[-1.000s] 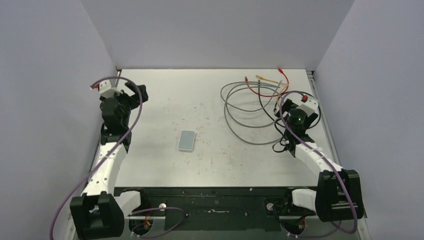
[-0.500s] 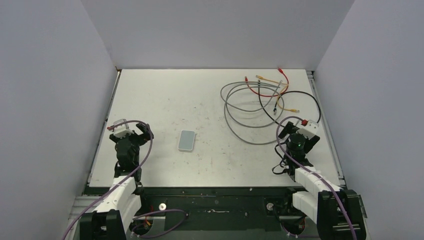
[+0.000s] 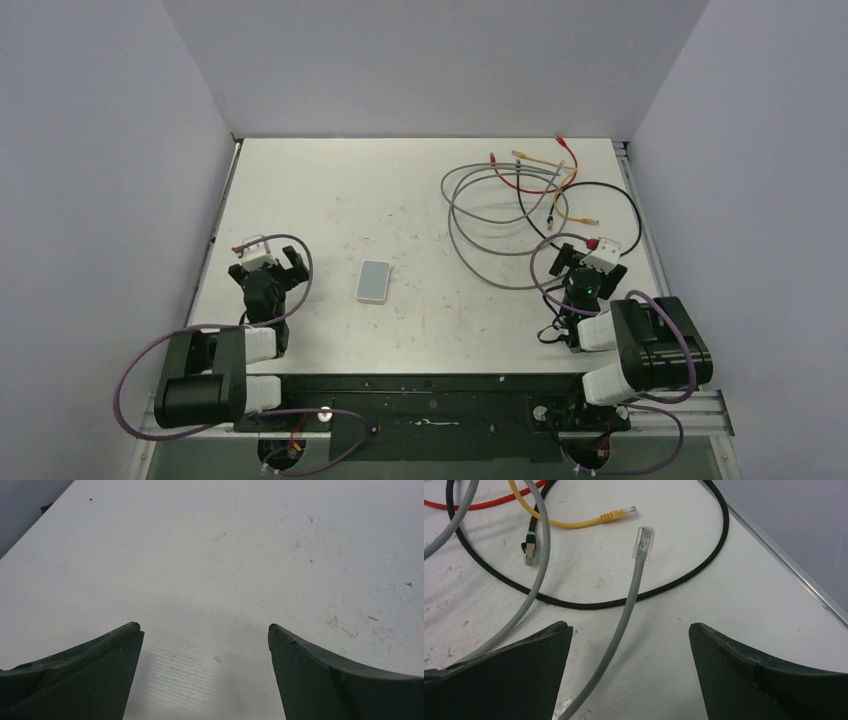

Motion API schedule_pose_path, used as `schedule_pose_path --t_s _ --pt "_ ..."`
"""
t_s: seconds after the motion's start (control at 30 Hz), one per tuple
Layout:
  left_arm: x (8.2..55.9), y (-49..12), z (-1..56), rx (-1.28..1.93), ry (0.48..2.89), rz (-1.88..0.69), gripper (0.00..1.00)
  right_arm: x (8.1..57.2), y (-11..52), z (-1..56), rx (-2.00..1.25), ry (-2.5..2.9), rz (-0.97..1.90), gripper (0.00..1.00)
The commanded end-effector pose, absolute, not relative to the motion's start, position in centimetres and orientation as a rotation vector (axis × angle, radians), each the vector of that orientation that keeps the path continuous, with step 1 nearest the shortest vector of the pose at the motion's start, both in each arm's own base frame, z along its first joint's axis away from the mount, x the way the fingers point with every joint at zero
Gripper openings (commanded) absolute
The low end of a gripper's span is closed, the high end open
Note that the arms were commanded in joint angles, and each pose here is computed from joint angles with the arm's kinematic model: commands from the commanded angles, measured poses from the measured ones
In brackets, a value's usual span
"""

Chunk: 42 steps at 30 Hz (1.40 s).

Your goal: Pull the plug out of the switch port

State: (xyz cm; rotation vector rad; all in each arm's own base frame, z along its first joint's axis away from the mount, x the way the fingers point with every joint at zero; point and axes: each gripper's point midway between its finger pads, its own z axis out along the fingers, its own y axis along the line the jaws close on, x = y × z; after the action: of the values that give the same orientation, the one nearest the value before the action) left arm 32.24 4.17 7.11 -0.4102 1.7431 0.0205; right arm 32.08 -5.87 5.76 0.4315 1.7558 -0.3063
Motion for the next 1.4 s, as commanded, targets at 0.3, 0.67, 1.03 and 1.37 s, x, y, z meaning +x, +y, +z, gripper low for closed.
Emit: schedule_pose_path --t_s 0.3,0.67,1.03,1.37 --pt "36.7 1.8 10.5 -0.188 1.611 -0.006 0.96 36.6 -3.6 8.0 0.254 1.650 -0.226 0.90" --pt "38.0 0.2 9.7 -0.109 1.689 -0.001 0.96 37.6 -2.5 7.3 0.181 1.707 -0.207 0.90" --pt "37.9 0.2 9.8 -0.117 1.683 0.001 0.96 37.6 -2.5 7.4 0.180 1.705 -0.208 0.90" --pt "38.0 0.2 9.8 -0.116 1.684 -0.002 0.96 37.6 -2.5 7.3 0.180 1.706 -0.207 0.90"
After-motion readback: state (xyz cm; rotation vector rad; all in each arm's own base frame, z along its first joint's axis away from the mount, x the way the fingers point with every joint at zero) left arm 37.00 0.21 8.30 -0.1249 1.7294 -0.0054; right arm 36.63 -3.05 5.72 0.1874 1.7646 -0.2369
